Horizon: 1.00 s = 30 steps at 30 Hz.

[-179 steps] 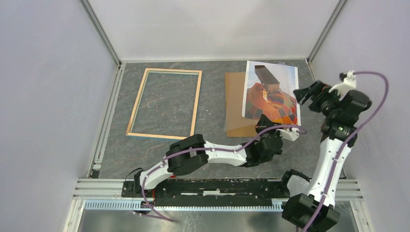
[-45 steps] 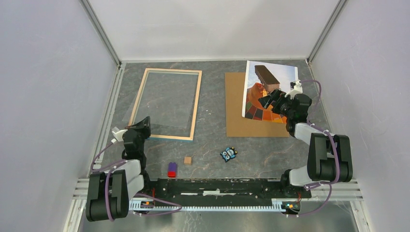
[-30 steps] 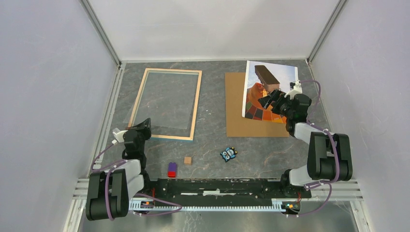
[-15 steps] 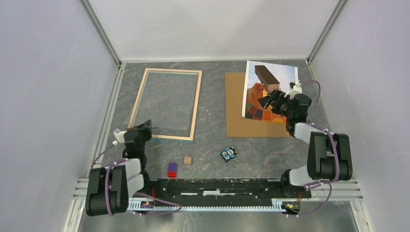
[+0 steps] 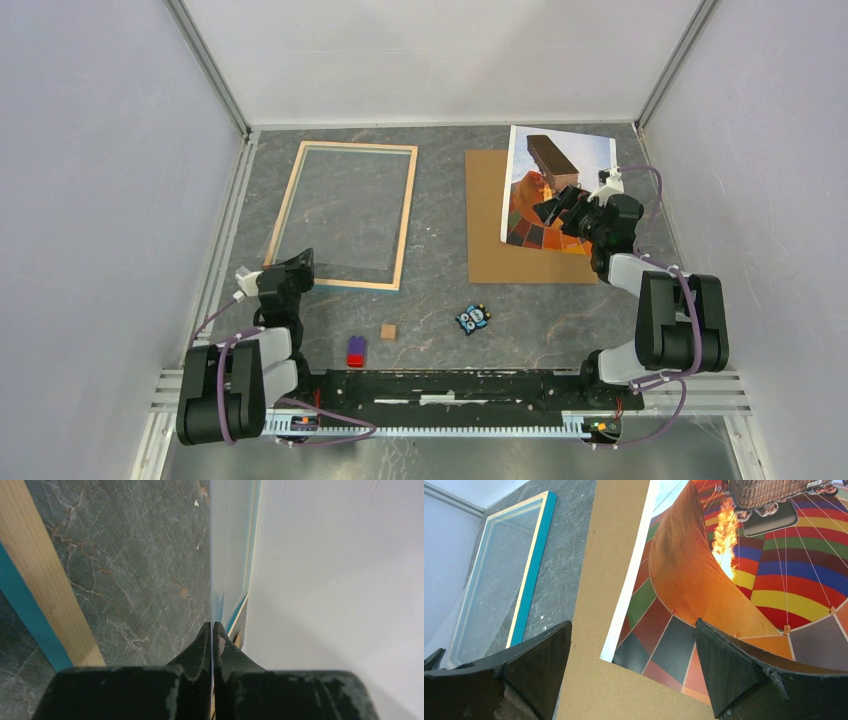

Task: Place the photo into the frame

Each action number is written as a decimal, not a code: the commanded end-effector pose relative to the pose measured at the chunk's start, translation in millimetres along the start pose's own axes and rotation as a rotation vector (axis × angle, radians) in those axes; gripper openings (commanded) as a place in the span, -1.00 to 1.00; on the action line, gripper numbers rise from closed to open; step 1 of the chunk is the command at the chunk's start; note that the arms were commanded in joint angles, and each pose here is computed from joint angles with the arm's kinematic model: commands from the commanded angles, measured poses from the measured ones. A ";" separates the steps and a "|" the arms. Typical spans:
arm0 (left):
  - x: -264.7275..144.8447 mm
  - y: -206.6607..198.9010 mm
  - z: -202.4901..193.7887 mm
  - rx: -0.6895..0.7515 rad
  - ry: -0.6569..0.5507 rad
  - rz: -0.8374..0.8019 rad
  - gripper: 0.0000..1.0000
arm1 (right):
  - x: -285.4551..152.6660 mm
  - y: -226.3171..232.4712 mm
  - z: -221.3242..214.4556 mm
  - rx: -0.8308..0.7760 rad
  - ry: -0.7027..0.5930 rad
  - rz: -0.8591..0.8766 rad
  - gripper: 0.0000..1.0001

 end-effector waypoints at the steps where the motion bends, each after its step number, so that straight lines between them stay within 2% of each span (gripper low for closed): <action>1: 2.4 -12.9 3.2 -0.025 -0.003 -0.041 -0.95 | 2.1 4.2 2.2 -0.019 -0.018 0.031 0.96; 30: -5.8 -12.2 1.7 -0.033 0.013 -0.037 -0.96 | 2.8 4.4 1.1 -0.016 -0.014 0.039 0.96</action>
Point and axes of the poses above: each gripper's point midway between its finger pads, its own x axis out along the fingers, its own y axis along the line the jaws close on, z = x × y, the point moved 6 cm from there along -x, back along the fingers, and after that the axes turned 12 degrees about x, right-handed, at the moved point
